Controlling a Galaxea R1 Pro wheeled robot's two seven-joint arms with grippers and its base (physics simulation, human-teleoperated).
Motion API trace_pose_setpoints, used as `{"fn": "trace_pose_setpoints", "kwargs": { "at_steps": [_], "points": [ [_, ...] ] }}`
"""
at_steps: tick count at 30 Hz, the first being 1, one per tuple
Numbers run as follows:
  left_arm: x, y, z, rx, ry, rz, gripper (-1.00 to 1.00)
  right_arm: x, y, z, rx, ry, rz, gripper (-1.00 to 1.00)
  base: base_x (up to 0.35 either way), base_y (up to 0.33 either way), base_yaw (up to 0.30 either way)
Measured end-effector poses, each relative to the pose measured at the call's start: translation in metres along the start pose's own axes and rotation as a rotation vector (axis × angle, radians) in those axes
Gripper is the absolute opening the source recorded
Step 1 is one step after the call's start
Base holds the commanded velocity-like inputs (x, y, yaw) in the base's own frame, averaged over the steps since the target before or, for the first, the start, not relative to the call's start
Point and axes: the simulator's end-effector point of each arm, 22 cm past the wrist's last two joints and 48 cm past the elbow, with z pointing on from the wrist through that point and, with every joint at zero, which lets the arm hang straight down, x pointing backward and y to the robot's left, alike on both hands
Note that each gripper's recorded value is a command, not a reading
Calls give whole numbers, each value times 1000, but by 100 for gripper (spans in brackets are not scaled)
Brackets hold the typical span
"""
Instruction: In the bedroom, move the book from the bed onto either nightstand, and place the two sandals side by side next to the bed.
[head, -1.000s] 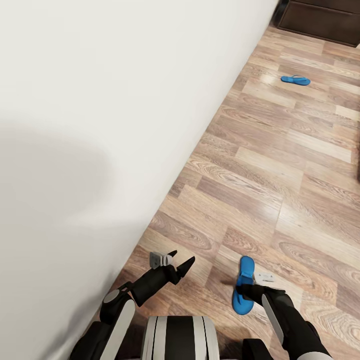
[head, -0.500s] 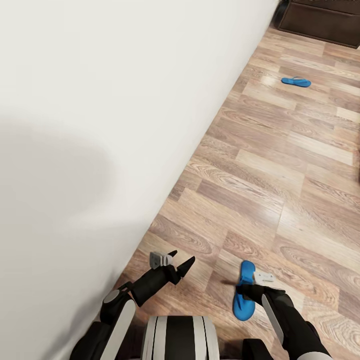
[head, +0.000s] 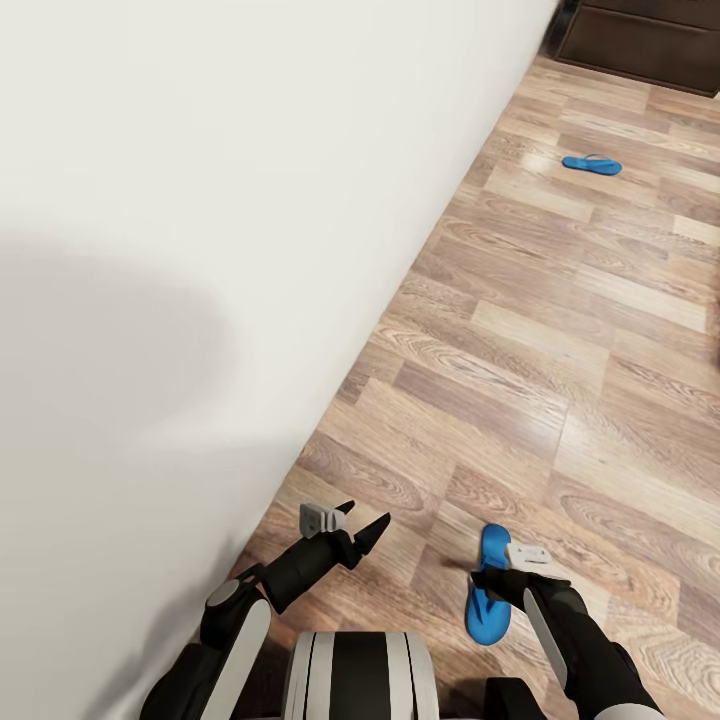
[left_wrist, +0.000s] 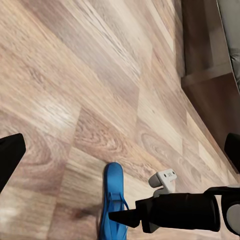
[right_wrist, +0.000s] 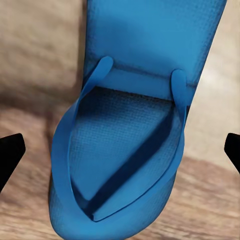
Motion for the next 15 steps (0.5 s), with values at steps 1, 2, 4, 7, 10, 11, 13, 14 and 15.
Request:
{"fn": "trace_pose_setpoints", "kwargs": {
  "at_steps": [1,2,4,7,10,11,13,14,15],
  "points": [
    [0,0,0,0,0,0,100,0,0,0,0,0,0,100,0,0,0],
    [0,0,0,0,0,0,100,0,0,0,0,0,0,100,0,0,0],
    [0,0,0,0,0,0,100,0,0,0,0,0,0,100,0,0,0],
    [2,1,0,-1,3,-3,100,2,0,1,0,4,0,100,0,0,0],
    [7,5,1,-6,11,-12,100,7,-1,6,2,16,0,100,0,0,0],
    [7,5,1,-6,11,-12,100,7,-1,6,2,16,0,100,0,0,0],
    [7,5,1,-6,11,-12,100,7,-1,6,2,16,0,100,0,0,0],
    [7,5,1,-6,11,-12,100,7,-1,6,2,16,0,100,0,0,0],
    [7,5,1,-6,11,-12,100,7,-1,6,2,16,0,100,0,0,0]
  ]
}}
